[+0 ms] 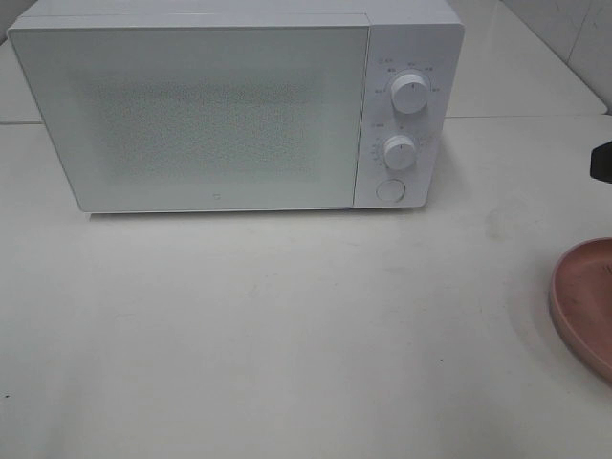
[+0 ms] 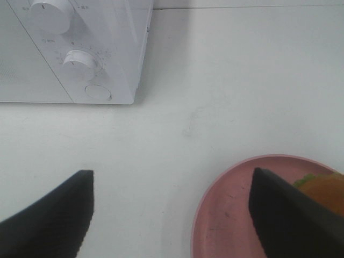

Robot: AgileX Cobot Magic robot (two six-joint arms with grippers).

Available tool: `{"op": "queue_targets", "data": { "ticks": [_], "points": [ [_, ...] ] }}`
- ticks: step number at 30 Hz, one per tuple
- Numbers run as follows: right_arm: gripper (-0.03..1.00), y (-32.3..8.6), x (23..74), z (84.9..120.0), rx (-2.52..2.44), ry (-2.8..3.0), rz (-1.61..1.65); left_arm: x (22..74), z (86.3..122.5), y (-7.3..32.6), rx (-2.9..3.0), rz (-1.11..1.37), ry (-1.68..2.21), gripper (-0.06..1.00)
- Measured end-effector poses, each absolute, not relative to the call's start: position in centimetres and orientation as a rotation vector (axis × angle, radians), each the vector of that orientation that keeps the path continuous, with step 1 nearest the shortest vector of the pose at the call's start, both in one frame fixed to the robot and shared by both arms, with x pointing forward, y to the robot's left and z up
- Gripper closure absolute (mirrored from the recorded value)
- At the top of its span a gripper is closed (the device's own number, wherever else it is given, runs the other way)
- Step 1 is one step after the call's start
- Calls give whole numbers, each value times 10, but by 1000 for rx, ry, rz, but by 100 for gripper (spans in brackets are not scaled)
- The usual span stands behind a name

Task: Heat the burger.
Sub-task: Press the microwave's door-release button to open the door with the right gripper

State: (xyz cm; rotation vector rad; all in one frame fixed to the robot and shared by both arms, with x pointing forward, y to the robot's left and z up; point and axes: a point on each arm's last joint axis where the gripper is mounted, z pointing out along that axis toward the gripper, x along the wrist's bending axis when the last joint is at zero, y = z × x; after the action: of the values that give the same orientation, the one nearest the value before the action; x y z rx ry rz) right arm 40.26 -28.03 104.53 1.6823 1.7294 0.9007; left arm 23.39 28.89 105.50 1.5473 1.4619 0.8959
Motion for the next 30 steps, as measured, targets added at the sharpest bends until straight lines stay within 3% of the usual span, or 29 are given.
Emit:
{"op": "queue_targets", "data": {
  "ticks": [12, 30],
  "points": [
    [21, -275, 446, 1024, 1619, 1673, 976, 234, 1055, 289, 1547, 896, 1462, -5],
    [21, -251, 447, 985, 1297, 1524, 1168, 234, 1055, 289, 1547, 896, 1462, -5]
  ]
}}
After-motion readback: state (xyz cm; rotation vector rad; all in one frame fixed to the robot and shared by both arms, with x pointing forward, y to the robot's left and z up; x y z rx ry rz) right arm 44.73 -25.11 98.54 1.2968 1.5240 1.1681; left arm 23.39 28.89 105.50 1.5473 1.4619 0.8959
